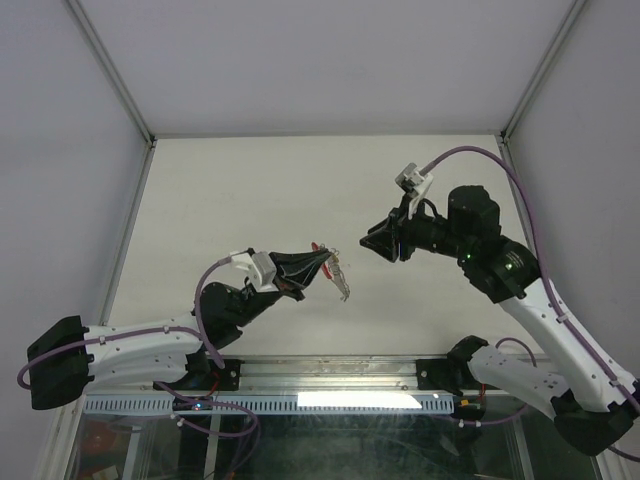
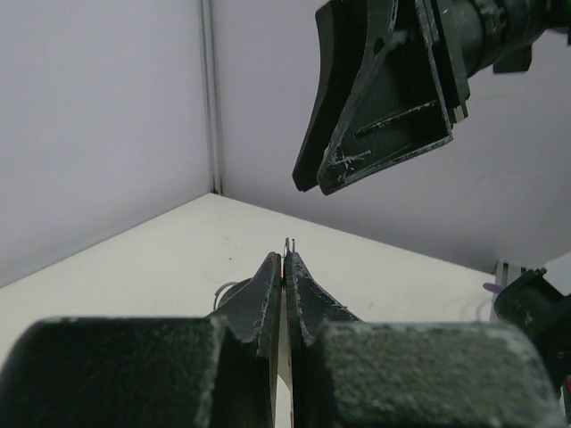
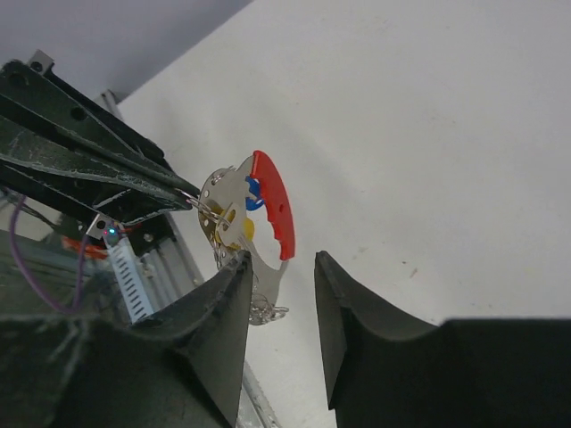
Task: Put the keys on the keyring
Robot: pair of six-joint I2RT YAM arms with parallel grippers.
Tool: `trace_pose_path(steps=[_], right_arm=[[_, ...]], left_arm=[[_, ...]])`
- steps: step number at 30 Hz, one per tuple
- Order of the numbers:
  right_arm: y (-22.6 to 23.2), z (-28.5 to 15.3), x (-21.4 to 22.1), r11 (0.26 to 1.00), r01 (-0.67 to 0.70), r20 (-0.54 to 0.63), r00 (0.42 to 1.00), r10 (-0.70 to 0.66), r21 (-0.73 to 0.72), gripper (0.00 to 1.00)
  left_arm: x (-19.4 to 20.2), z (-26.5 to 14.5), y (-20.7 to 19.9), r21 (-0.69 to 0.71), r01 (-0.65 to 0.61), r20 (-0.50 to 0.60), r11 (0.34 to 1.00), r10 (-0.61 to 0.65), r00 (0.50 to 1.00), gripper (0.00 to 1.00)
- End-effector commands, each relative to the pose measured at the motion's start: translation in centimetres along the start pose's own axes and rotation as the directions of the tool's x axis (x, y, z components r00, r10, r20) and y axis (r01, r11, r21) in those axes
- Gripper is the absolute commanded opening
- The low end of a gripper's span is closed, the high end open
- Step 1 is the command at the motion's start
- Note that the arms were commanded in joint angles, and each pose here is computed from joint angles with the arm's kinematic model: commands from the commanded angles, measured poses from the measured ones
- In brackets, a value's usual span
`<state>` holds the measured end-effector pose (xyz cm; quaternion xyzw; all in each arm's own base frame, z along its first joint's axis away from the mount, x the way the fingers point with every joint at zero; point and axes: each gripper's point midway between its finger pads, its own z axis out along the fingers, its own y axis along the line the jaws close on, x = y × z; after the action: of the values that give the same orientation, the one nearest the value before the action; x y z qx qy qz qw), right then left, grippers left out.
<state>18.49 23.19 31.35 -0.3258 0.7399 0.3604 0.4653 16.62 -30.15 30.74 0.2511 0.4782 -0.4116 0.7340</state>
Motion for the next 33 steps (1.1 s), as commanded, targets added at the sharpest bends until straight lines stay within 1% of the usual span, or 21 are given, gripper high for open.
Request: trace_pose_path(steps=[1,4,9,17,23,29,33], right_arm=[[3.7,-0.6,-3.3,0.964,-0.078,0.114,0.987,0.110,-0.253,0.35],[4.2,-0.2,-2.9,0.946,-0.107,0.099,0.985,0.144,-0.307,0.31],[4.7,0.5,-2.7,0.919,-0.152,0.069,0.980,0.189,-0.364,0.33],[4.4,1.6,-2.4,0.901,-0.221,0.047,0.966,0.256,-0.372,0.33],[4.4,2.0,-1.7,0.897,-0.245,0.018,0.963,0.270,-0.367,0.25],[4.7,2.5,-1.0,0.893,-0.258,-0.009,0.962,0.274,-0.369,0.24],[5.1,3.0,-0.6,0.890,-0.260,-0.025,0.962,0.270,-0.374,0.22]], left_arm=[[-4.6,-0.1,0.3,0.002,0.099,0.180,0.995,-0.097,0.979,0.00],[-4.9,-0.1,0.2,0.008,0.107,0.191,0.994,-0.106,0.976,0.00],[-5.3,0.0,0.0,0.024,0.110,0.203,0.994,-0.112,0.973,0.00],[-5.4,0.4,-0.6,0.055,0.106,0.201,0.993,-0.116,0.973,0.00],[-5.6,0.4,-0.7,0.064,0.105,0.201,0.992,-0.116,0.973,0.00],[-5.6,0.4,-0.8,0.068,0.103,0.202,0.992,-0.115,0.973,0.00],[-5.7,0.5,-0.8,0.069,0.100,0.203,0.993,-0.112,0.973,0.00]])
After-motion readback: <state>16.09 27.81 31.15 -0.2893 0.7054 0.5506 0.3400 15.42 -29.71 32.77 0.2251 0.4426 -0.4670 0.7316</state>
